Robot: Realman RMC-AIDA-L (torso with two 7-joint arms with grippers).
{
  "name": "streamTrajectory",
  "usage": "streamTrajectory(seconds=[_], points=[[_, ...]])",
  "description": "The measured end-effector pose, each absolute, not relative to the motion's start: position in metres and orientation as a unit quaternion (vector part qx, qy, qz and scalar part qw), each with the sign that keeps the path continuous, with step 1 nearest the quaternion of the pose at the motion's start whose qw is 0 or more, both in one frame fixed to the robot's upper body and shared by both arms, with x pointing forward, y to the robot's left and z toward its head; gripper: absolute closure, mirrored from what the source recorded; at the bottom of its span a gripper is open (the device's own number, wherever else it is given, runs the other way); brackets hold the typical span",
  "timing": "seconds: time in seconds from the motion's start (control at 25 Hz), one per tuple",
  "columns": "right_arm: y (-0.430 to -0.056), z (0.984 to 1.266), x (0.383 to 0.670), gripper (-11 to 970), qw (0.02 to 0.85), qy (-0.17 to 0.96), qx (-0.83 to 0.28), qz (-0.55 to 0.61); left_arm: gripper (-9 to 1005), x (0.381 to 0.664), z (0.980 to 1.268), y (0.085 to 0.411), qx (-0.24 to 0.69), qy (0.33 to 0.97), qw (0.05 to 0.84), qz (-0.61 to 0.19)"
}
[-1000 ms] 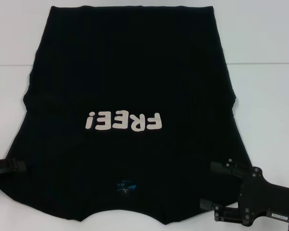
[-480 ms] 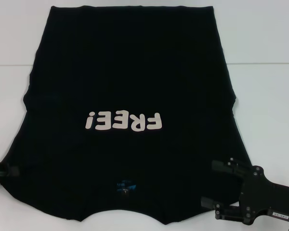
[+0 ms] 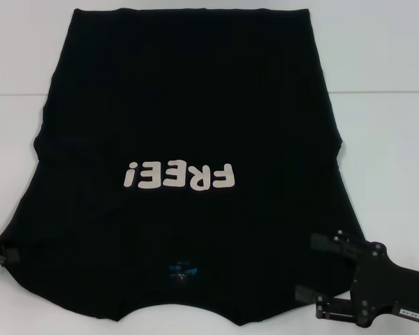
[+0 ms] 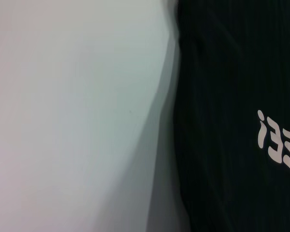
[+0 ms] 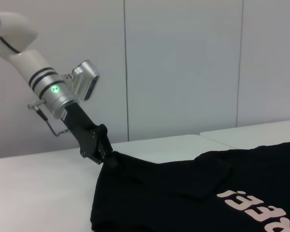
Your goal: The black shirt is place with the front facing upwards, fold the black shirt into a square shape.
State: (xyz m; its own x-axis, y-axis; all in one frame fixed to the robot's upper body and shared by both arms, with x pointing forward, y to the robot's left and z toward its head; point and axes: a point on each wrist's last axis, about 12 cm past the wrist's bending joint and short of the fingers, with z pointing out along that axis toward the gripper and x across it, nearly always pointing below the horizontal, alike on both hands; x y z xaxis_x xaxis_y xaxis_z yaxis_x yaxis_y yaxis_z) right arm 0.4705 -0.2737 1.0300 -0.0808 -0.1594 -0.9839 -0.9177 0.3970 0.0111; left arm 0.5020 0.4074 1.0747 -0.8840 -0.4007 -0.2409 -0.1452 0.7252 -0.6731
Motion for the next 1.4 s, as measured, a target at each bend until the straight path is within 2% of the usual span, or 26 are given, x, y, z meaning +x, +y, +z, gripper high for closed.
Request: streamTrajectory(seconds=[0.28,0.52,0.68,0.8,0.92,1.12,1.4], points=[[-0.303,1.053,0.472,69,0.504,0.684,-0.324,0.417,975,0.501,1.076,0.408,-0.145,0.908,0.192,-0.342],[-0.349,1.096,0.494,75,0.35,0.787,-0.201,0.467,975,0.504,1.081,0.408,-0.127,0.906,0.201,-0.349],[-0.36,1.11,0.515,75,0.236,0.852,-0.125,0.451,975,0.507,1.085,0.408,-0.12,0.904,0.209,-0.353],[-0.362,1.113,0.533,75,0.165,0.897,-0.068,0.405,975,0.508,1.087,0.409,-0.117,0.904,0.211,-0.353],[-0.356,1.118,0.547,75,0.127,0.918,-0.062,0.369,975,0.509,1.088,0.409,-0.115,0.904,0.212,-0.354],[-0.347,1.117,0.557,74,0.114,0.93,-0.064,0.344,975,0.51,1.088,0.408,-0.111,0.905,0.213,-0.352],[-0.333,1.102,0.561,74,0.103,0.935,-0.069,0.331,976,0.508,1.086,0.409,-0.115,0.905,0.213,-0.351]])
